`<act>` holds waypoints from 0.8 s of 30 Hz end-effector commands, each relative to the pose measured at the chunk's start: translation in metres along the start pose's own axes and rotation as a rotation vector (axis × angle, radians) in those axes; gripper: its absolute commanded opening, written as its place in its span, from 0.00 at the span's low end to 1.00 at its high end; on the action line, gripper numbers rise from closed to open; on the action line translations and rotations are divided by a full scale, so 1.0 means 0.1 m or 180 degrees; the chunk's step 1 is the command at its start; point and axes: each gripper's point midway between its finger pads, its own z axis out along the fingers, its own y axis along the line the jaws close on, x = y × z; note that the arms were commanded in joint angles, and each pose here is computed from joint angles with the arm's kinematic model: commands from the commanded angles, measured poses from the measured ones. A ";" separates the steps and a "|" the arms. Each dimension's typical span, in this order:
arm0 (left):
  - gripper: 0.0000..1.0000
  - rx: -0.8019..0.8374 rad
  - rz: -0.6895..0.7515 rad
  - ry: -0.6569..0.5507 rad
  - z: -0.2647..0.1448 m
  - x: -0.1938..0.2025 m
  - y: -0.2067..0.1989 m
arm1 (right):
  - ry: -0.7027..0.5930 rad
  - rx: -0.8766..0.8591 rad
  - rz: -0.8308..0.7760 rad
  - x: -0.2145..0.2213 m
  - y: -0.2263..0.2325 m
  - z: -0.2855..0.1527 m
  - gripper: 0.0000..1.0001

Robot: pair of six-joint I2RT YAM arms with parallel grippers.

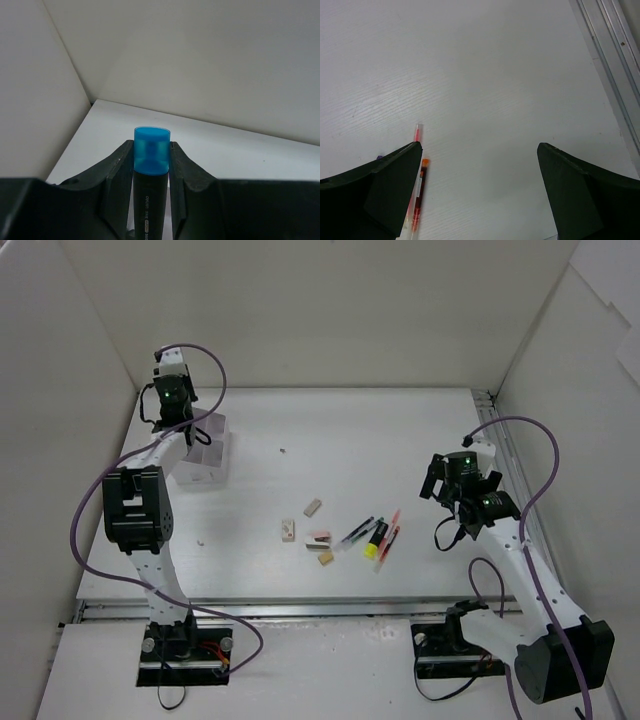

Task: Sort the stationery into containers
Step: Place the pen in the storage box.

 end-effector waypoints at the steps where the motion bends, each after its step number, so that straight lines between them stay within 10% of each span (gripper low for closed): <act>1: 0.00 0.0057 0.0066 -0.0579 0.02 -0.69 0.10 | -0.0285 0.0043 0.0092 -0.31 0.00 -0.04 0.98; 16: 0.04 0.0046 0.0293 -0.0202 0.08 -0.23 0.20 | -0.0253 0.0035 0.0094 -0.29 0.01 -0.01 0.98; 24: 0.64 0.0228 0.0246 -0.0110 -0.14 -0.41 0.18 | -0.0235 -0.0162 0.0099 -0.23 0.08 -0.08 0.98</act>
